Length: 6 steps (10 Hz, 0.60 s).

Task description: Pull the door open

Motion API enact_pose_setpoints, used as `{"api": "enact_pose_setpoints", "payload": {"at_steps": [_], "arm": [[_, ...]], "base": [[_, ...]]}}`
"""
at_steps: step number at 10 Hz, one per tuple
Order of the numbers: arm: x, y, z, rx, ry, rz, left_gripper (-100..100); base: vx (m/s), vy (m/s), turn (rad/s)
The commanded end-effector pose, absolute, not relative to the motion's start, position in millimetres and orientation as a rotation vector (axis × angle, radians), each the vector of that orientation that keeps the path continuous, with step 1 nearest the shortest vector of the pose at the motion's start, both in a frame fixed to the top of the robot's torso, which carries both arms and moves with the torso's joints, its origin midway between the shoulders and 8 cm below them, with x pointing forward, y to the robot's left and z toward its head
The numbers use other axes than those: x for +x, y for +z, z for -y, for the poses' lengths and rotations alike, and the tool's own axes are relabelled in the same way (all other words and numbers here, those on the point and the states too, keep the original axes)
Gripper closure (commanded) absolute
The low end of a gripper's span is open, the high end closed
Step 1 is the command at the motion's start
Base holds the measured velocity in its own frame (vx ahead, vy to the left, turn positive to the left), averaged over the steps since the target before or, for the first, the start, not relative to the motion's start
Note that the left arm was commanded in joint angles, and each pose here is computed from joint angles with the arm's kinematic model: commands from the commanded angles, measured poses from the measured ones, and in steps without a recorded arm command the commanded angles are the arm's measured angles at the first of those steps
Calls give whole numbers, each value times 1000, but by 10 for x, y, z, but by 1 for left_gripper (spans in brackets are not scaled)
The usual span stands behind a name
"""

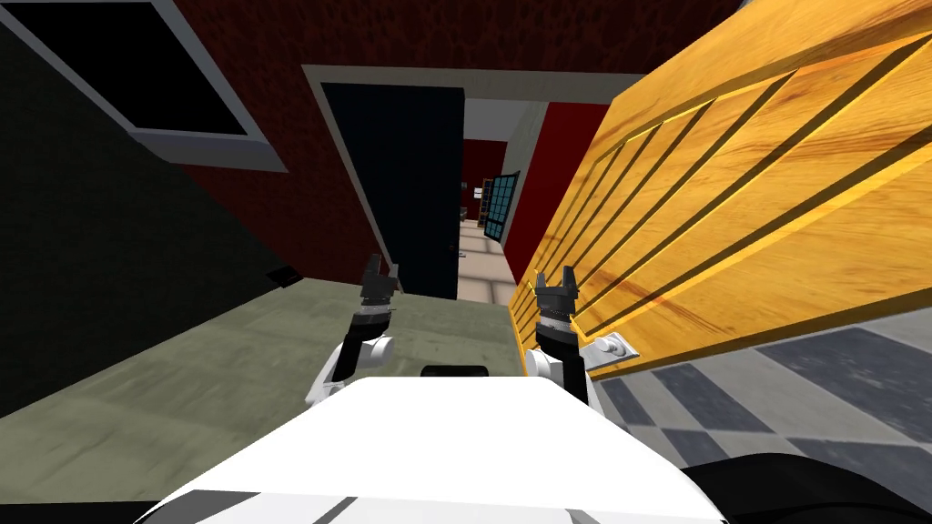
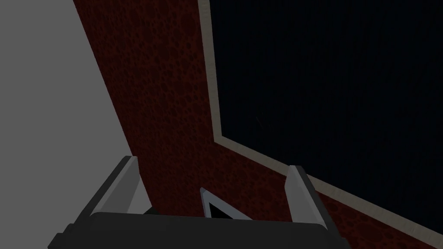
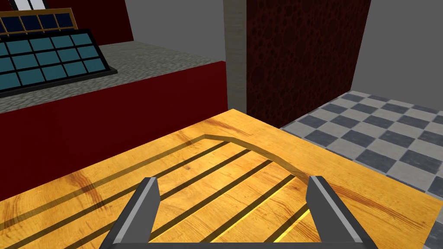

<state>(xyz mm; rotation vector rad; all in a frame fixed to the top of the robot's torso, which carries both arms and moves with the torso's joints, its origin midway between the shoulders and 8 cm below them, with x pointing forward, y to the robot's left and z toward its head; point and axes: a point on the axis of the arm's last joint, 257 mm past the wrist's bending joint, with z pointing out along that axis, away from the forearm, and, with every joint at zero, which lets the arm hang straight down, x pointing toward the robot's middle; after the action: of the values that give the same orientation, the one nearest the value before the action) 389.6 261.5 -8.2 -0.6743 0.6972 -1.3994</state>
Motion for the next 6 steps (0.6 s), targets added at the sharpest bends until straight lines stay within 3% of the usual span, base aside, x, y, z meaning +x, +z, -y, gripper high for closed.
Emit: {"api": "enact_pose_setpoints", "payload": {"at_steps": [1, 6], "arm": [[3972, -193, -2623, -696, -1394, -719, -100], [4258, -633, -2663, -779, -1372, -800, -100]], "base": [[94, -29, -46], [115, -15, -53]]}}
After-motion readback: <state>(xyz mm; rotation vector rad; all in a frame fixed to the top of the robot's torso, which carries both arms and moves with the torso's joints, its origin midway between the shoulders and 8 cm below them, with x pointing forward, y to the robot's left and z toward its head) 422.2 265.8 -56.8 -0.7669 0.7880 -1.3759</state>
